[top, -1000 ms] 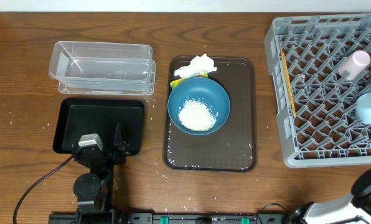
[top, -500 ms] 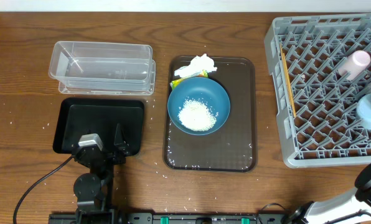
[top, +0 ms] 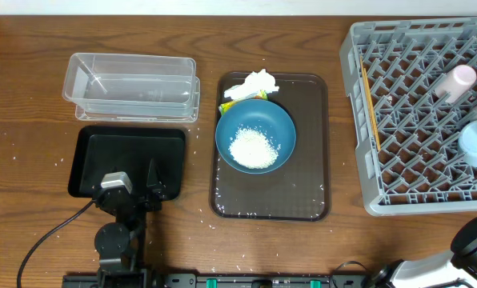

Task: Sort waste into correct bins and load items into the dishwasher rack
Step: 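Lower the bowl upright into the rack and release it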

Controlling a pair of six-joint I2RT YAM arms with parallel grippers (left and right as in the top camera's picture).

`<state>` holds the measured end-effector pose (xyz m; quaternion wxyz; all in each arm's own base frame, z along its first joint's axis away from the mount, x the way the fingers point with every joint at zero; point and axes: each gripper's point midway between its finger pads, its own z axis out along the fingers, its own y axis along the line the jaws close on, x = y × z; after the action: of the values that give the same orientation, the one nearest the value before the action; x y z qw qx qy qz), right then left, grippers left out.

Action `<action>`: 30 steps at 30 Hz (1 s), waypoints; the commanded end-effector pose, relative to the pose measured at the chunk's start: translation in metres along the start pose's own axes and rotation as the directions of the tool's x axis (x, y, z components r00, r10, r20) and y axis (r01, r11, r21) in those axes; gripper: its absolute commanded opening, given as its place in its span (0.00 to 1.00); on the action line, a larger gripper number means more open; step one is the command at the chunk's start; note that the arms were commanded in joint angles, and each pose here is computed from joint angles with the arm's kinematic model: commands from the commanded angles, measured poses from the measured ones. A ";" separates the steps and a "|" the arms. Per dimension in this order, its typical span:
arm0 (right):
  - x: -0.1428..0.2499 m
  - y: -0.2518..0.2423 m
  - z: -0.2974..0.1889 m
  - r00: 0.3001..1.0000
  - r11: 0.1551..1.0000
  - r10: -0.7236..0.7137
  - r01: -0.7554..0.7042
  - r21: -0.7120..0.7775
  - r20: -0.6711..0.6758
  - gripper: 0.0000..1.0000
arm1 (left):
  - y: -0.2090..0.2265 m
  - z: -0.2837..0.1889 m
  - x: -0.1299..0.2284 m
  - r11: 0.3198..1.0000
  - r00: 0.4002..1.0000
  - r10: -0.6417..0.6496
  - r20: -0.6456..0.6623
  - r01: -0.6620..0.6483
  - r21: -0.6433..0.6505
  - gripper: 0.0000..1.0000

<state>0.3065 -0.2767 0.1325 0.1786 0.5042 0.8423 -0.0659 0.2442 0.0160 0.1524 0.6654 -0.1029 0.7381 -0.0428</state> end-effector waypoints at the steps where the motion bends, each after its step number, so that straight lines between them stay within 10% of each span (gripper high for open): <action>1: 0.002 0.021 -0.008 1.000 0.995 -0.012 0.012 -0.098 -0.005 0.01 | 0.008 0.001 0.016 0.999 0.999 -0.011 -0.045 0.010 -0.036 0.92; 30: -0.023 -0.005 0.029 0.998 0.999 0.020 -0.022 0.033 0.064 0.01 | 0.008 0.001 0.016 0.999 0.999 -0.011 -0.045 0.010 -0.036 0.92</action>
<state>0.3271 -0.2957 0.1134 0.2011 0.5040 0.8373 -0.0670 0.2442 0.0160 0.1524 0.6654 -0.1031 0.7381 -0.0430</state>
